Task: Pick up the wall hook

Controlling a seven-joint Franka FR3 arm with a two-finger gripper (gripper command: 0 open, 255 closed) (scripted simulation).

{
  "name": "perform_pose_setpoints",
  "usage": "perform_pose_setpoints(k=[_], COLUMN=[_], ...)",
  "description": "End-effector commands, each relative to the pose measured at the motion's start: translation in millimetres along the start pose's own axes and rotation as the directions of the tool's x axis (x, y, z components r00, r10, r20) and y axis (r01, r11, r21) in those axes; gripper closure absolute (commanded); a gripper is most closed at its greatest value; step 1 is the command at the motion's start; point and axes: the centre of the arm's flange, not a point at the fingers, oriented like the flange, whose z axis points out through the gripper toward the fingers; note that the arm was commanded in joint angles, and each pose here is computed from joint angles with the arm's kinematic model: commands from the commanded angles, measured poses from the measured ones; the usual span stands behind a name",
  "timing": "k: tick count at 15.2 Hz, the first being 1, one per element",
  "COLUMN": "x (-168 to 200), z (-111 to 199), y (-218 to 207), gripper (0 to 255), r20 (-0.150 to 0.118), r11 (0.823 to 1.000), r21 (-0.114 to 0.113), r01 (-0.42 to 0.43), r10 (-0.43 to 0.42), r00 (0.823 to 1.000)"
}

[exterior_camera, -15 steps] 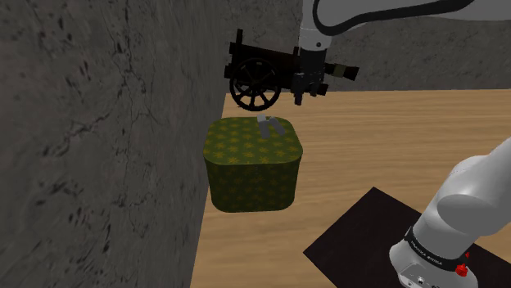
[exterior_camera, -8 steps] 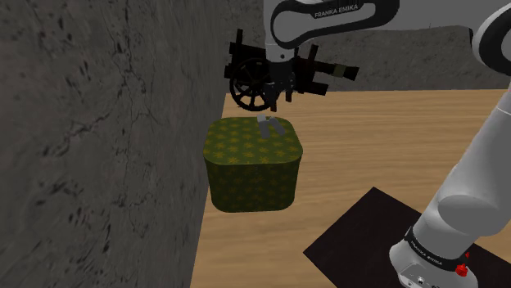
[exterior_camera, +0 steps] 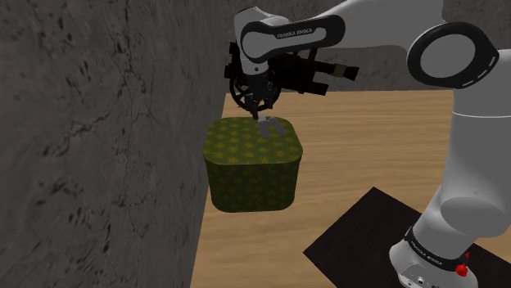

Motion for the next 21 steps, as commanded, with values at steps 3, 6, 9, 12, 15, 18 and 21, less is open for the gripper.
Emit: perform_pose_setpoints(k=[3,6,9,12,15,18,21], x=[5,7,7,7,7,7,5], z=[21,35,35,35,35,29,14], y=[-4,-6,-7,-7,-7,-6,-3], gripper=[0,0,255,255,255,255,255], r20=[0.001,0.001,0.001,0.001,0.001,0.001,0.001], r11=[1.0,1.0,1.0,1.0,1.0,1.0,1.0], r21=[-0.001,-0.001,-0.001,-0.001,-0.001,-0.001,-0.001], r01=[0.001,0.001,0.001,0.001,0.001,0.001,0.001], r10=[-0.001,-0.001,-0.001,-0.001,-0.001,-0.001,-0.001], r00=[1.0,1.0,1.0,1.0,1.0,1.0,1.0])
